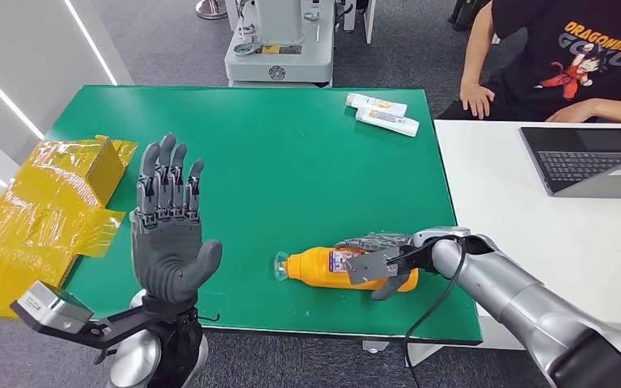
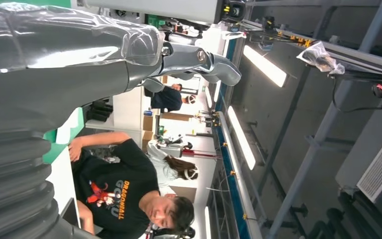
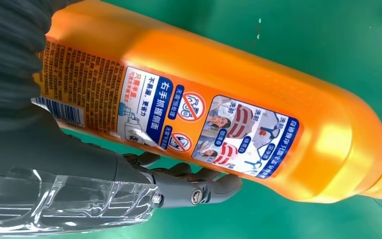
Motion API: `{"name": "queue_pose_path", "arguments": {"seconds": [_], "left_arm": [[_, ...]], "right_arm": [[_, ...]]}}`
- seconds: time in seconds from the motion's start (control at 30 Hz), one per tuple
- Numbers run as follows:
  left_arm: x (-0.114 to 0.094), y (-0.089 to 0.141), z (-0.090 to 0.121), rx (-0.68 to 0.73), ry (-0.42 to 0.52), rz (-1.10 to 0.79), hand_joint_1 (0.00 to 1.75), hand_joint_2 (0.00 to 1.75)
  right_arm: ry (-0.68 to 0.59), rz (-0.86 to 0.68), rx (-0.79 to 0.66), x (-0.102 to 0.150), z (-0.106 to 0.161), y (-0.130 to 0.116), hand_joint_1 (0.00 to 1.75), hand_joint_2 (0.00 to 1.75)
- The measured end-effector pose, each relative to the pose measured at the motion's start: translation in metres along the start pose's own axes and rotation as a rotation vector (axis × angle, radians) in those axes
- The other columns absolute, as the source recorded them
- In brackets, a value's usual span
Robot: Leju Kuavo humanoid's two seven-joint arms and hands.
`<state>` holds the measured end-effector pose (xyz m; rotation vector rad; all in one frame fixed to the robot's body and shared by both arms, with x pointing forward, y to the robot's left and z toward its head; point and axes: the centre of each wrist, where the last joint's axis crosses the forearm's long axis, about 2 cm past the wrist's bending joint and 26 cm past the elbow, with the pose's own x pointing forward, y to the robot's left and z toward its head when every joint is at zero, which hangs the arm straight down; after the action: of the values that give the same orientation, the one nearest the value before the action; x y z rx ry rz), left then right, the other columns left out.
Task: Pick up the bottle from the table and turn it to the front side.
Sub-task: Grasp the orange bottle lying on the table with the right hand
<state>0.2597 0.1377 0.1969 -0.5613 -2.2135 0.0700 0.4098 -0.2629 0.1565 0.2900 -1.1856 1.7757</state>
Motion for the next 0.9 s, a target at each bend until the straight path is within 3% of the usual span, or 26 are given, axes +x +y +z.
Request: {"name": "queue_pose_path", "arguments": {"seconds": [0.03,0.17,0.37,0.77,0.9], "left_arm": [[0.000,0.000,0.000,0.001,0.002,0.001,0.00,1.75],[-0.002,0.000,0.001,0.004,0.008,0.002,0.00,1.75],[-0.003,0.001,0.001,0.009,0.012,0.006,0.00,1.75],[-0.008,0.003,0.003,0.009,0.031,0.009,0.00,1.75],[-0.009,0.003,0.004,0.011,0.029,0.007,0.00,1.75]], "right_arm": [[0.003,0.001,0.000,-0.001,0.000,0.000,0.00,1.75],[0.013,0.008,-0.013,-0.004,0.001,0.001,1.43,1.75],[0.013,0.012,-0.043,-0.009,0.003,0.002,1.66,1.75],[0.016,0.006,-0.085,-0.015,0.004,0.007,1.75,1.75],[0.012,0.029,-0.162,-0.017,0.003,0.011,1.75,1.75]]}}
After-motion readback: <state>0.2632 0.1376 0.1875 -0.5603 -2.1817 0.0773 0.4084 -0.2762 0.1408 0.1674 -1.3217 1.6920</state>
